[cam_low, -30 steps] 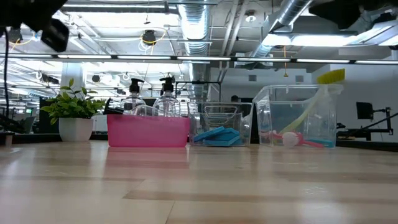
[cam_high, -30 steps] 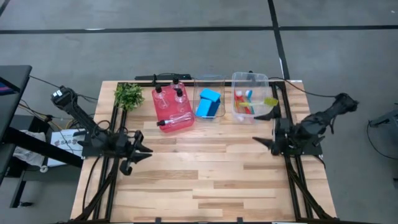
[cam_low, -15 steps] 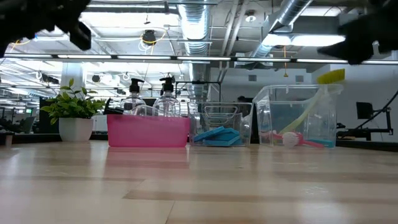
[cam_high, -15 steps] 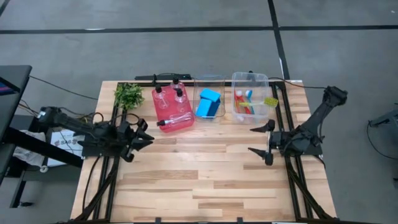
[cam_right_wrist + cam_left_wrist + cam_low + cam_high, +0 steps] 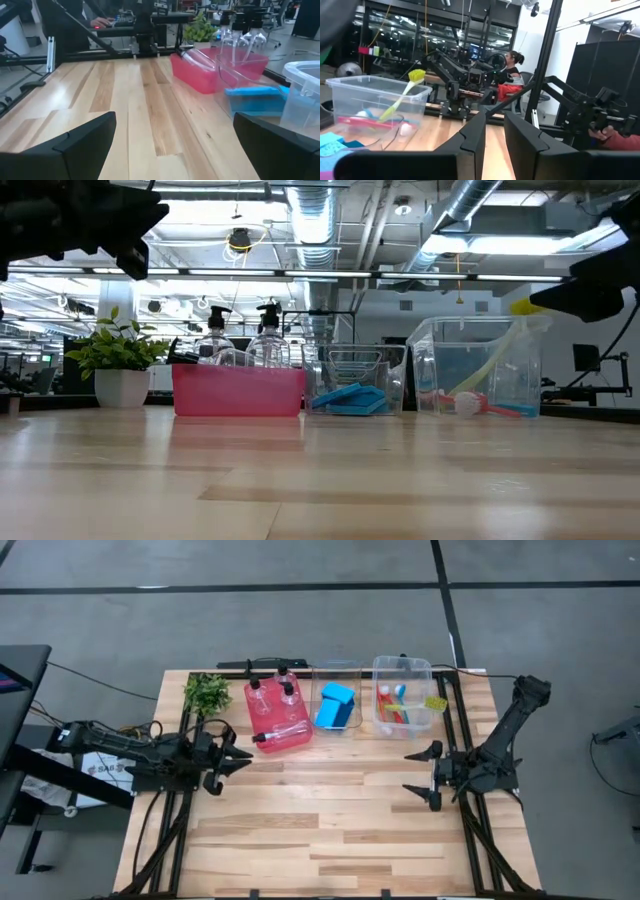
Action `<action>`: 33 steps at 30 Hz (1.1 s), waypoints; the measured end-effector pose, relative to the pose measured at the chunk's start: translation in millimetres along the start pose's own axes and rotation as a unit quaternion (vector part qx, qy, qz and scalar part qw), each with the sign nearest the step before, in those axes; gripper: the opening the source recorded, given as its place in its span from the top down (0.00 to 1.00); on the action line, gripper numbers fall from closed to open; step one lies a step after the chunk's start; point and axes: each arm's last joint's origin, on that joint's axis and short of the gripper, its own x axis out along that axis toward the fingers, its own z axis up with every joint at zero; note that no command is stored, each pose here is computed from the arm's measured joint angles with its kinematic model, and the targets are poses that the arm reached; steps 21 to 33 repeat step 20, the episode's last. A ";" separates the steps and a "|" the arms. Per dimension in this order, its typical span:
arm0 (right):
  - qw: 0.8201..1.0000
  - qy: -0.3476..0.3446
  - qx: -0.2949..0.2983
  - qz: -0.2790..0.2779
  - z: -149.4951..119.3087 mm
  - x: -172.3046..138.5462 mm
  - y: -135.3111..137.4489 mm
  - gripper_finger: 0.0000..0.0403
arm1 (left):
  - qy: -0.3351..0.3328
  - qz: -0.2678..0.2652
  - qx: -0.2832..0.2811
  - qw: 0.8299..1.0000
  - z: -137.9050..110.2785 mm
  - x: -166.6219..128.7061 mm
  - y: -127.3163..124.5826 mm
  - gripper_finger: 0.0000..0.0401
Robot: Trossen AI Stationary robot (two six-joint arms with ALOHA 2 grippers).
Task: Pick & Place Kitchen Sink Supplies
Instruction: Return to Home Position
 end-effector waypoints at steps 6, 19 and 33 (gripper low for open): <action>1.000 0.001 0.007 0.009 -0.2 -1.1 1.2 0.02 | 0.001 0.000 -0.009 1.000 -0.3 0.1 0.0 0.82; 0.998 0.005 0.050 0.024 -0.2 -1.1 2.1 0.01 | -0.002 0.001 -0.009 1.000 0.5 0.1 0.0 0.82; 0.998 0.005 0.050 0.024 -0.2 -1.1 2.0 0.01 | -0.002 0.001 -0.009 1.000 0.5 0.1 0.0 0.82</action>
